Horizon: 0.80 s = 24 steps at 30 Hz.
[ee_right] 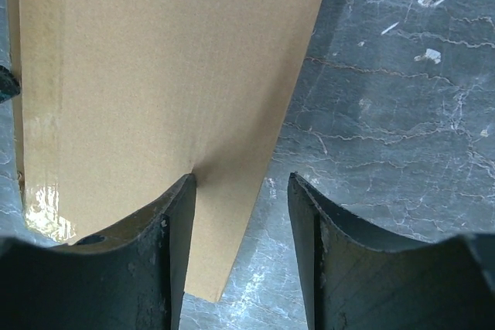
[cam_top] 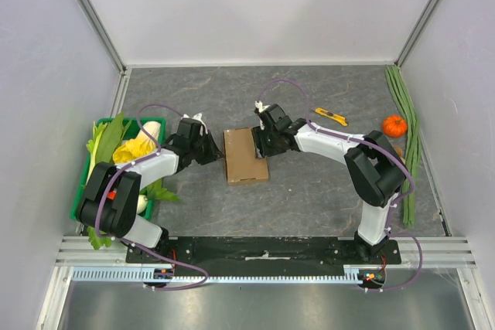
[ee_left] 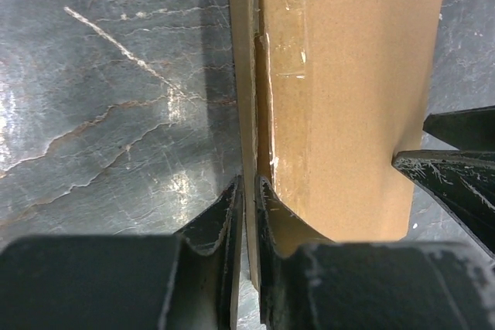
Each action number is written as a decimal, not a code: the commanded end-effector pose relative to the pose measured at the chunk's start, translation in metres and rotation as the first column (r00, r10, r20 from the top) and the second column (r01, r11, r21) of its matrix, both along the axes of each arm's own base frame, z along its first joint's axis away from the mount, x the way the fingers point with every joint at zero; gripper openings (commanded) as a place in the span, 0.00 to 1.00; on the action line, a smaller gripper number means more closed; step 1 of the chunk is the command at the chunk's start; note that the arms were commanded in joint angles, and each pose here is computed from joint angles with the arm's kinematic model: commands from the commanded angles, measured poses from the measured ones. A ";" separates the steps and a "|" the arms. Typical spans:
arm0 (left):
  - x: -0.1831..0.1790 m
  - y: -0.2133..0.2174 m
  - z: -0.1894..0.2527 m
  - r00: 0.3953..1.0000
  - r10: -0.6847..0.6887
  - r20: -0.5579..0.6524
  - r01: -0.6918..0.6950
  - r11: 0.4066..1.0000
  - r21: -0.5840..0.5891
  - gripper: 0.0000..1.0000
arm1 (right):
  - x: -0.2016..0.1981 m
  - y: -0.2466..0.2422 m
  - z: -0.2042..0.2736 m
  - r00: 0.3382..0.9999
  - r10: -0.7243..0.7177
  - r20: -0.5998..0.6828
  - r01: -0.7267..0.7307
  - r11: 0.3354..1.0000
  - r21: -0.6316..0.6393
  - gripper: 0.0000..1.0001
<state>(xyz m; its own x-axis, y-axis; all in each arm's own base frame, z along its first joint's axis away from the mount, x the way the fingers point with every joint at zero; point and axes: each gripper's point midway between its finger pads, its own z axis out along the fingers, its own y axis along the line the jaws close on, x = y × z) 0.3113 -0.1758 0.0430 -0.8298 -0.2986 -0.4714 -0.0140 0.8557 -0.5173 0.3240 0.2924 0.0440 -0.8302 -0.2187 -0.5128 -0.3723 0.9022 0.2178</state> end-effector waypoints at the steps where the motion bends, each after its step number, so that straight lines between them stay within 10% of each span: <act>1: 0.000 0.022 -0.010 0.999 0.043 -0.020 -0.040 0.991 0.130 0.15 | 0.007 0.004 0.002 1.000 -0.018 0.008 0.018 1.000 -0.002 0.56; 14: -0.008 0.035 -0.028 0.992 0.080 -0.097 -0.058 0.976 0.208 0.16 | 0.007 -0.005 -0.009 0.998 -0.048 -0.027 0.047 0.999 -0.020 0.52; 24: -0.002 0.013 -0.011 0.998 0.043 -0.049 -0.039 0.996 0.077 0.39 | 0.009 -0.006 -0.005 0.999 -0.049 -0.018 0.049 0.999 -0.015 0.52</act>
